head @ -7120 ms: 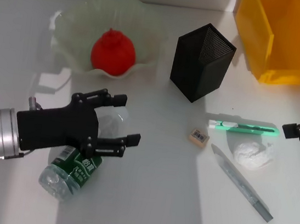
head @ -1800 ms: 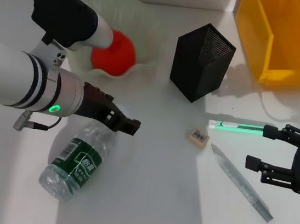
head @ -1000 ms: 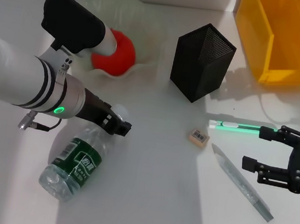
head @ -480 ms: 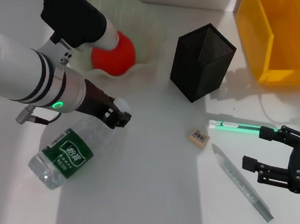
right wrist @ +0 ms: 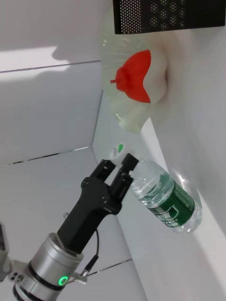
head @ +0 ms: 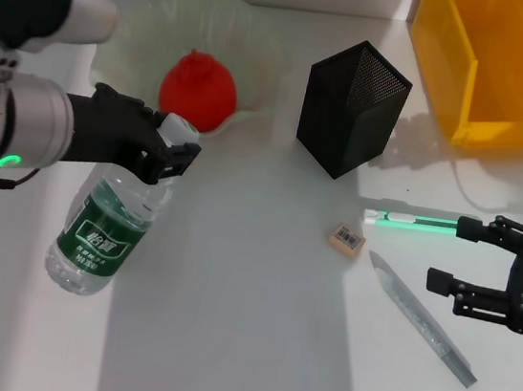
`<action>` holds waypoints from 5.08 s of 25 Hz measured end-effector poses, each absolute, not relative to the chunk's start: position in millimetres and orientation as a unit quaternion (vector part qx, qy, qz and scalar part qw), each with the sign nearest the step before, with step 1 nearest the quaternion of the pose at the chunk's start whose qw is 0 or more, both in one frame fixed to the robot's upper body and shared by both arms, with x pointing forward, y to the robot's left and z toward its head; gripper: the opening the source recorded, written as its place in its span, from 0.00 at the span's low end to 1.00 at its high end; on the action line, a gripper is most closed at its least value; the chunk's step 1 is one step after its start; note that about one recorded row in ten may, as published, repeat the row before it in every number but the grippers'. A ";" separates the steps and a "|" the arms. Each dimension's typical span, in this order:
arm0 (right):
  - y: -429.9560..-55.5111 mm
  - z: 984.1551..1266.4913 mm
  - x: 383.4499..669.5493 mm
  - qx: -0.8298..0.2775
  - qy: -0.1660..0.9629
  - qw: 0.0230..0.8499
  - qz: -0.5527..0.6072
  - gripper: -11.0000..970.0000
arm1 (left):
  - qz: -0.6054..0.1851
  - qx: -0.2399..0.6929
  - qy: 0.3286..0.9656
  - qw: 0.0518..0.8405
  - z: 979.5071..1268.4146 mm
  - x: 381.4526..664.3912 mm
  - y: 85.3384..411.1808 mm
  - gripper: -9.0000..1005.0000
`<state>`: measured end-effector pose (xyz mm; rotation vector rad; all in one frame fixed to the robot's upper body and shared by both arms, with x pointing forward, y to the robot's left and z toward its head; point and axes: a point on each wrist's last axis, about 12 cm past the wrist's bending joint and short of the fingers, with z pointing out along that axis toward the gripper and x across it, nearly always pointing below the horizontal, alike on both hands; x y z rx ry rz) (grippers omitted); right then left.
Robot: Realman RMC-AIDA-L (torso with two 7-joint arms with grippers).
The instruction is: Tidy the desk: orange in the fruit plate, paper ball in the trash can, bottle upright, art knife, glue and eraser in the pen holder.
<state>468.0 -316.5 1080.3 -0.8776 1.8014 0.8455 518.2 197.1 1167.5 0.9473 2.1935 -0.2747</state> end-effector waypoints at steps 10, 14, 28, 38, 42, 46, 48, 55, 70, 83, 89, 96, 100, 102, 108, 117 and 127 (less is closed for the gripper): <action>-313.5 1083.3 471.4 -0.364 0.727 0.466 0.349 0.87 | -0.181 0.338 0.821 0.424 1180.9 504.5 231.1 0.44; -312.7 1084.7 473.1 -0.364 0.727 0.466 0.351 0.87 | -0.180 0.326 0.821 0.432 1178.3 504.5 240.6 0.44; -311.9 1087.2 474.5 -0.364 0.726 0.464 0.353 0.87 | -0.180 0.326 0.820 0.434 1176.9 508.3 240.5 0.49; -311.5 1087.3 473.9 -0.365 0.725 0.463 0.356 0.87 | -0.183 0.325 0.818 0.437 1177.5 508.7 240.1 0.55; -311.7 1087.4 473.8 -0.362 0.726 0.461 0.358 0.87 | -0.180 0.329 0.815 0.442 1180.7 510.0 239.4 0.57; -316.3 1091.5 475.5 -0.349 0.735 0.455 0.360 0.87 | -0.166 0.335 0.805 0.461 1192.4 510.3 241.3 0.60; -319.7 1095.2 476.9 -0.343 0.738 0.458 0.357 0.87 | -0.162 0.334 0.802 0.467 1195.0 510.6 243.0 0.68; -327.6 1105.3 478.8 -0.326 0.744 0.465 0.352 0.87 | -0.175 0.360 0.753 0.522 1211.1 497.3 243.7 0.82; -339.2 1188.0 504.7 -0.276 0.849 0.357 0.276 0.87 | -0.444 0.462 0.534 0.551 1111.1 445.9 241.6 0.82; -246.2 1215.4 552.3 -0.580 0.787 0.207 0.049 0.87 | -0.438 0.439 0.612 0.490 1034.4 457.4 231.5 0.81; -224.8 1185.5 571.2 -0.619 0.760 0.198 -0.002 0.87 | -0.437 0.433 0.619 0.489 1032.5 455.9 233.3 0.81; -217.1 1164.5 582.3 -0.621 0.759 0.193 0.007 0.87 | -0.437 0.433 0.619 0.488 1032.9 457.4 232.7 0.81; -212.5 1154.8 587.8 -0.620 0.759 0.197 0.017 0.87 | -0.438 0.433 0.619 0.488 1033.2 458.0 232.3 0.81; -210.7 1150.6 589.8 -0.620 0.759 0.199 0.021 0.87 | -0.438 0.433 0.619 0.487 1033.1 457.9 232.1 0.81; -206.0 1136.9 596.0 -0.618 0.761 0.196 0.025 0.87 | -0.438 0.433 0.620 0.486 1032.4 457.0 232.5 0.81; -196.2 1131.1 600.1 -0.618 0.759 0.200 0.050 0.80 | -0.439 0.434 0.620 0.484 1032.3 456.6 232.5 0.81; -193.6 1125.1 602.7 -0.618 0.761 0.189 0.055 0.55 | -0.439 0.434 0.619 0.484 1032.4 456.5 232.4 0.81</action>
